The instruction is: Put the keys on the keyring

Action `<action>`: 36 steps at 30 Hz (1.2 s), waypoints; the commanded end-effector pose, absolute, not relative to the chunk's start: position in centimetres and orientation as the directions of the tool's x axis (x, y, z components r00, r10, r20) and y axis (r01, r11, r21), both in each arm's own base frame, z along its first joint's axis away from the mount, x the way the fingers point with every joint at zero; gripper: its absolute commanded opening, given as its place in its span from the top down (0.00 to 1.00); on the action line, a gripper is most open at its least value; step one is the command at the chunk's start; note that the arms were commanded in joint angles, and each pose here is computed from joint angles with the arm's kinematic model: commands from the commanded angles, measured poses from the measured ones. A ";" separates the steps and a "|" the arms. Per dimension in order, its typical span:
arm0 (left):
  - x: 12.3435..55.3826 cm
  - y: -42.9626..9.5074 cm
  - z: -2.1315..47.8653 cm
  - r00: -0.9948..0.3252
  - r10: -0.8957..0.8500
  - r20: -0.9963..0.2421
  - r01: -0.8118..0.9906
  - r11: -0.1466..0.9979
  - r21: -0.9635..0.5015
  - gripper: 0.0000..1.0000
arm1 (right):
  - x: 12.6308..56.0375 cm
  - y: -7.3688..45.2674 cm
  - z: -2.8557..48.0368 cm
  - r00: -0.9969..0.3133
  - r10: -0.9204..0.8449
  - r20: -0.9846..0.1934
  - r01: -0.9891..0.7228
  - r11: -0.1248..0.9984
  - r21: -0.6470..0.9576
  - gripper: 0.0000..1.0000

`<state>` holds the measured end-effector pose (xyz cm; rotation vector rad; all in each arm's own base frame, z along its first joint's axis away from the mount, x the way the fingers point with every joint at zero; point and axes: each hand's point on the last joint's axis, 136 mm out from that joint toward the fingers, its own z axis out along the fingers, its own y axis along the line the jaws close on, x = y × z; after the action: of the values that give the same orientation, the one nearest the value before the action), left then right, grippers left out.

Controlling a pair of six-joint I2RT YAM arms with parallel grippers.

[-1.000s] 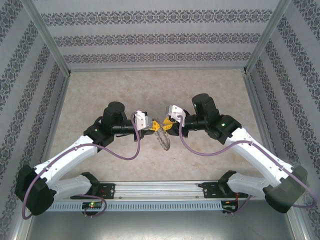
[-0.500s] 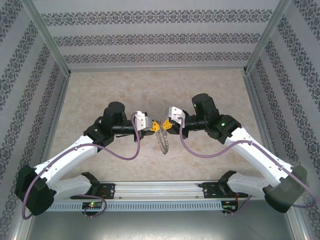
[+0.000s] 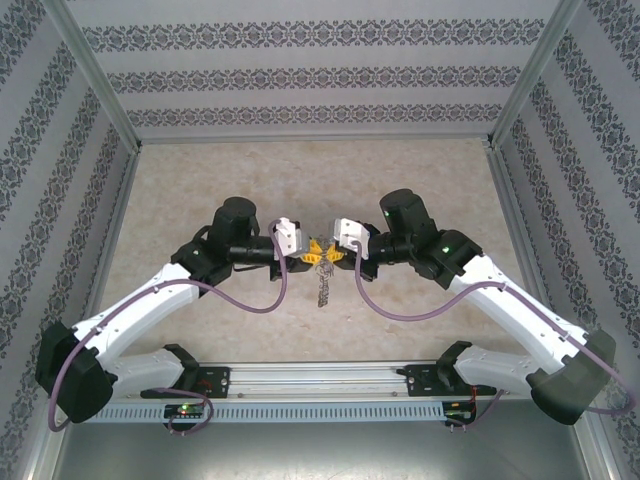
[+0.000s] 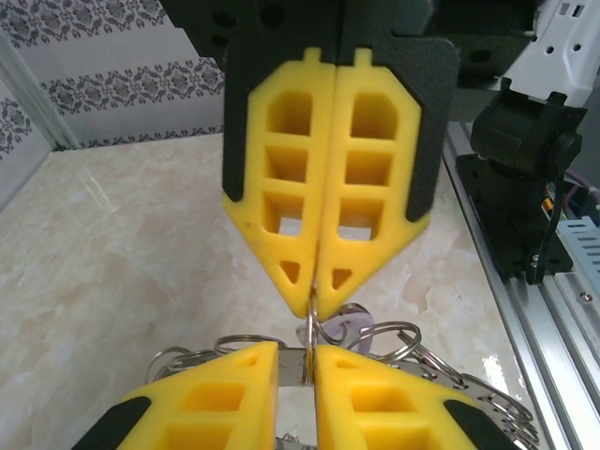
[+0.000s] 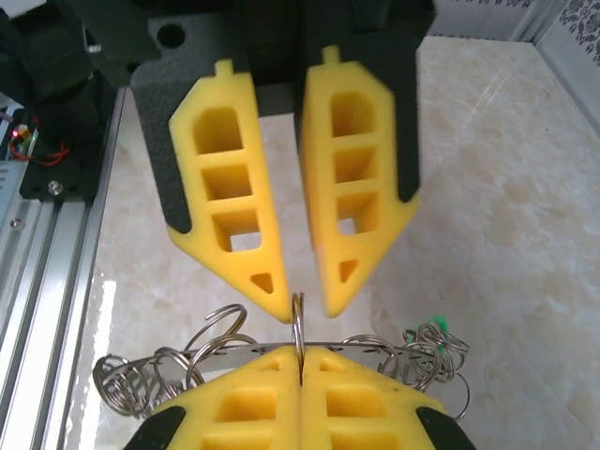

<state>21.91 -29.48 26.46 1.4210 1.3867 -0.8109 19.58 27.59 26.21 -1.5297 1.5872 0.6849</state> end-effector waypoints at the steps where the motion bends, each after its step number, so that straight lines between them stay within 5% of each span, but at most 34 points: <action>1: 20.9 -29.8 27.0 0.170 0.373 -0.912 0.981 0.028 0.194 0.80 | 19.4 27.5 27.4 0.113 -0.571 -0.813 -0.972 0.106 -0.209 1.00; 27: 21.1 -30.7 26.5 0.165 0.406 -0.899 0.985 -0.024 0.170 0.79 | 19.5 28.4 26.4 0.079 -0.614 -0.785 -0.972 0.129 -0.199 1.00; 36: 21.2 -30.5 26.0 0.175 0.433 -0.884 0.982 -0.016 0.186 1.00 | 19.6 28.3 26.4 0.063 -0.613 -0.787 -0.969 0.150 -0.195 1.00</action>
<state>21.49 -30.03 25.17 1.5729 1.4425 -0.8209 19.57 27.71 24.82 -1.5795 1.6781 0.5553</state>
